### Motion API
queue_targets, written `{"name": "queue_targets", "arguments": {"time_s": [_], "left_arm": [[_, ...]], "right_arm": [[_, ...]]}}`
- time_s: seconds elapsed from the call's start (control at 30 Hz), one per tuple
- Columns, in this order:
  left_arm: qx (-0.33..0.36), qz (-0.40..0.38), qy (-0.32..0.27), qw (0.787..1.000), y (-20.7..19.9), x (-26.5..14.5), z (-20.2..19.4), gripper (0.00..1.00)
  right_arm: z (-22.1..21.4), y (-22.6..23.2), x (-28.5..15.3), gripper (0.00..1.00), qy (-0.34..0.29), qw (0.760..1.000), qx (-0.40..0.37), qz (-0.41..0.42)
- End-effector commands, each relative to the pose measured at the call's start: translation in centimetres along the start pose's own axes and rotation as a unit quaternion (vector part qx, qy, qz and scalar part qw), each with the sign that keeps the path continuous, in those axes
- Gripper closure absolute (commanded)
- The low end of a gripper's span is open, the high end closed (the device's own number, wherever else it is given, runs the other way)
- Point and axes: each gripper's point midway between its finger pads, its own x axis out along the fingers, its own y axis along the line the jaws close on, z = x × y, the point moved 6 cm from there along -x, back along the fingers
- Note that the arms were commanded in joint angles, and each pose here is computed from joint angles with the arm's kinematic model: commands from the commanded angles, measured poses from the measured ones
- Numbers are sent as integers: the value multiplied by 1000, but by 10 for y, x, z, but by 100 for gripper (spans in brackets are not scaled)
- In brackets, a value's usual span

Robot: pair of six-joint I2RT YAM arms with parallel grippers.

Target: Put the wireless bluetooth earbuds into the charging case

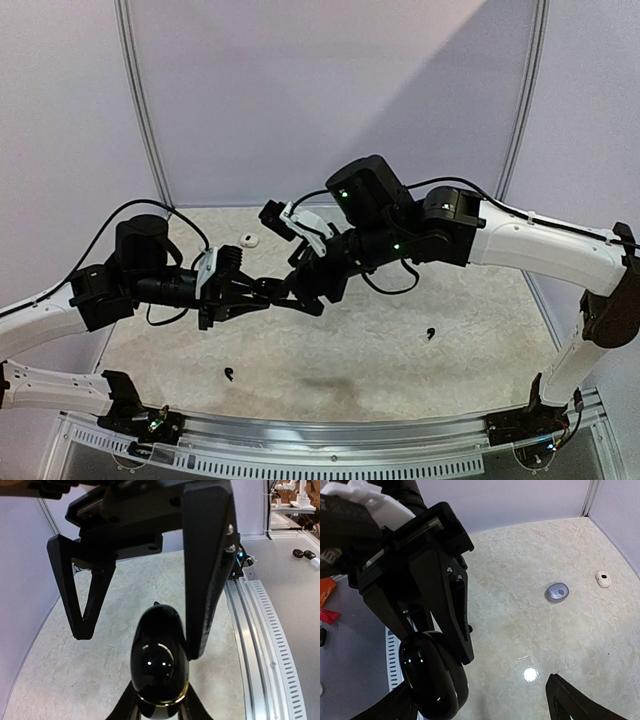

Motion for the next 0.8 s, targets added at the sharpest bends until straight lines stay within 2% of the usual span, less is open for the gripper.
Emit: {"name": "queue_targets", "arguments": {"time_s": [0.0, 0.33, 0.47, 0.63, 0.77], "left_arm": [[14, -41, 19, 999, -16, -2, -7, 100], [-2, -28, 4, 1000, -13, -3, 0, 100], [-45, -41, -6, 998, -16, -1, -1, 100], [-145, -35, -13, 989, -12, 5, -17, 100], [-170, -26, -47, 984, -8, 8, -17, 100]], "right_arm": [[15, -22, -8, 11, -29, 999, 24, -32], [8, -22, 0, 12, -15, 999, 35, -18], [8, -23, 3, 12, -16, 999, 42, -15], [14, -26, 3, 12, -31, 998, 57, -1], [23, -27, -1, 11, -49, 997, 62, 13]]}}
